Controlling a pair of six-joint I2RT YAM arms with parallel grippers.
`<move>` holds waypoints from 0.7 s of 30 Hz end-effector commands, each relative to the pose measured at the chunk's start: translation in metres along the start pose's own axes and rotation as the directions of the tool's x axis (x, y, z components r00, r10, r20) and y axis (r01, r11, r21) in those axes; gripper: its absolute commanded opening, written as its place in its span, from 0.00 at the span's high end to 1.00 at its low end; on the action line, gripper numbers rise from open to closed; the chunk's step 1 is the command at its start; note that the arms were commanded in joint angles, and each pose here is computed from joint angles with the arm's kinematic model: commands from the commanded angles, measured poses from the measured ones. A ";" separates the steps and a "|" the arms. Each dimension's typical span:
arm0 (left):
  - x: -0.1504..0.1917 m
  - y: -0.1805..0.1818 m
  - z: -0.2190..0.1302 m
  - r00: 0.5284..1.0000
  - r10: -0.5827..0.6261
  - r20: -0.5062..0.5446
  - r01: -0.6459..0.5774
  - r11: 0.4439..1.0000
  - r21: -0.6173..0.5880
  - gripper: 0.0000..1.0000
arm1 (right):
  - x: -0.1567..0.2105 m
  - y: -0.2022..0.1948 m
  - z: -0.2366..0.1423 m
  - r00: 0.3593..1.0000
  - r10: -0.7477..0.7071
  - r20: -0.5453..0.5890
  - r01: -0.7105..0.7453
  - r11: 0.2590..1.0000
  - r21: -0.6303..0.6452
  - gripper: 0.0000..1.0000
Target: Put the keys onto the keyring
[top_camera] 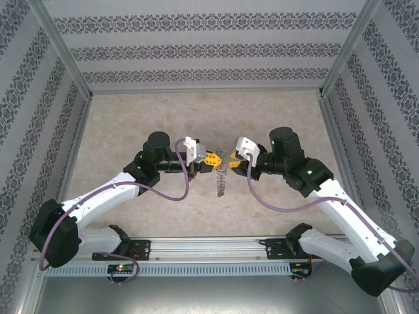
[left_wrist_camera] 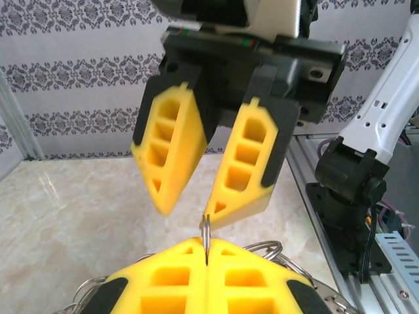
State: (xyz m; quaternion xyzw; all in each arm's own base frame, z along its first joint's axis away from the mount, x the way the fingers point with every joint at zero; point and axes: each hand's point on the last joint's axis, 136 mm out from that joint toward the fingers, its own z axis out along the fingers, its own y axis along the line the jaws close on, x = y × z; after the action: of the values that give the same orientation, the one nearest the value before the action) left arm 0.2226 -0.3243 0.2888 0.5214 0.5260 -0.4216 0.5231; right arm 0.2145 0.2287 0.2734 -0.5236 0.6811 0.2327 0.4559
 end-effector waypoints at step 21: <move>-0.014 -0.011 -0.003 0.998 0.056 0.024 -0.057 0.998 0.034 1.00 | -0.022 0.013 0.013 0.995 -0.089 0.034 0.092 0.990 -0.102 0.91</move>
State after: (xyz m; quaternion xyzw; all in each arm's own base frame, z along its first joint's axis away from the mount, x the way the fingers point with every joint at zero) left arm 0.2252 -0.3225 0.2833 0.5226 0.5356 -0.4105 0.5211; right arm 0.2089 0.2508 0.2710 -0.5640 0.6566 0.2546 0.4311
